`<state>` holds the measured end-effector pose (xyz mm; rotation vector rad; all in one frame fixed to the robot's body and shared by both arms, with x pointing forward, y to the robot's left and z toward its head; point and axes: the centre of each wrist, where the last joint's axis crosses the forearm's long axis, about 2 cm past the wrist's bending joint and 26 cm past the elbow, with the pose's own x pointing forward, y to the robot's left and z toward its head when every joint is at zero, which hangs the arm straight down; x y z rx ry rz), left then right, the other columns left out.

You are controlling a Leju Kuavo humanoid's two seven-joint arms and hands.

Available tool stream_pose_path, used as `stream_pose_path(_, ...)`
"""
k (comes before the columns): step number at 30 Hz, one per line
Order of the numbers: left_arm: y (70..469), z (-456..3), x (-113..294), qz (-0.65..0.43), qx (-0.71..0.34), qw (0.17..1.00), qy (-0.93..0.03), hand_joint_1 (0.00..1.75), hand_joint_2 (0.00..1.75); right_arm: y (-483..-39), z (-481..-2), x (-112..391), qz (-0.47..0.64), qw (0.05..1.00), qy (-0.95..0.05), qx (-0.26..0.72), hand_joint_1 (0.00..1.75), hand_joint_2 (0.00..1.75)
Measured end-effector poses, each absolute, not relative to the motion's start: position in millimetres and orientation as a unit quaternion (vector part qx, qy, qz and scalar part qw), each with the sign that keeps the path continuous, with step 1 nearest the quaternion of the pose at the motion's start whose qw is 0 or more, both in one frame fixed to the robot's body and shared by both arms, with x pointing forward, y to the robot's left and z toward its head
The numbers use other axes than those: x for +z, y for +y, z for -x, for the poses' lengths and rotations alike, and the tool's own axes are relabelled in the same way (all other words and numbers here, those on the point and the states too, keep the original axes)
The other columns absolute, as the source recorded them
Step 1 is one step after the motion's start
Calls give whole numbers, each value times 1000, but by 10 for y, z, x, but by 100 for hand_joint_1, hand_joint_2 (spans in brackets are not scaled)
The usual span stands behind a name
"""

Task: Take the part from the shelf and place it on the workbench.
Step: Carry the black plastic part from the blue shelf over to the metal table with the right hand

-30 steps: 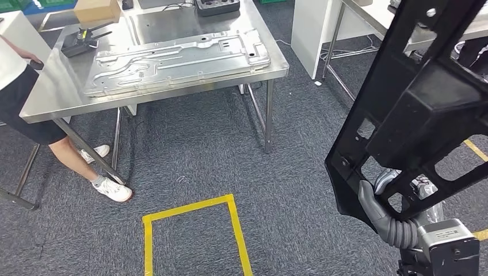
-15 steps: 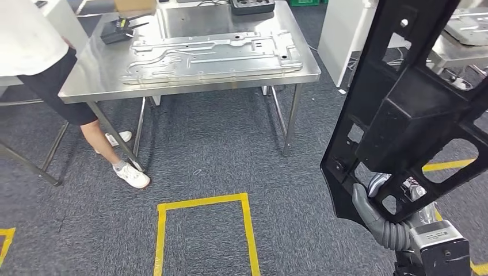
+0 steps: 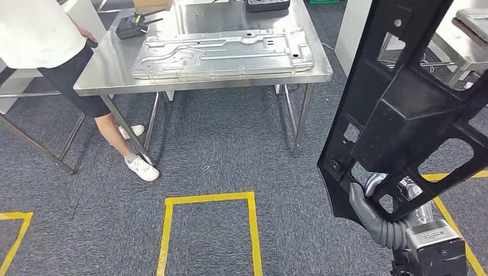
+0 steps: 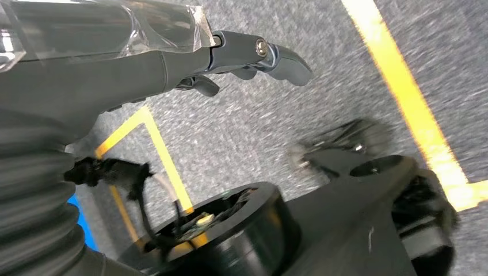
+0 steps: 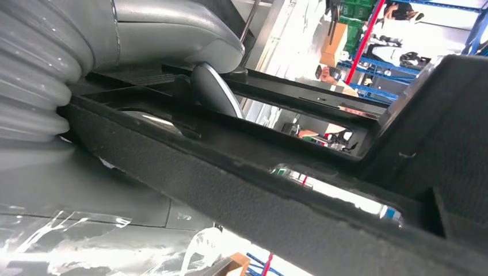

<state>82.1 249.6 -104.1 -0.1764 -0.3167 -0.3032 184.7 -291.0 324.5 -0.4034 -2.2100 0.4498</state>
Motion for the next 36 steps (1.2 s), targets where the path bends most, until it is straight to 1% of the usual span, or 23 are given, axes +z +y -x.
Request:
stream_pose_path(14, 2549, -699, -1066, 83, -154, 974, -146, 0, 175, -2895, -1851, 3215, 155, 414, -879, 179, 175, 175)
stream_pose_path(23, 2576, -718, -1065, 81, -156, 973, -147, 0, 175, -2892, -1847, 3203, 157, 413, -879, 178, 175, 175)
stream_pose_path(29, 2575, -787, -1049, 133, -153, 968, -146, 0, 175, -2891, -1845, 3198, 157, 414, -879, 178, 175, 175)
stream_pose_path(36, 2587, -783, -1050, 134, -154, 968, -143, 0, 175, -2887, -1845, 3205, 157, 412, -879, 178, 175, 175)
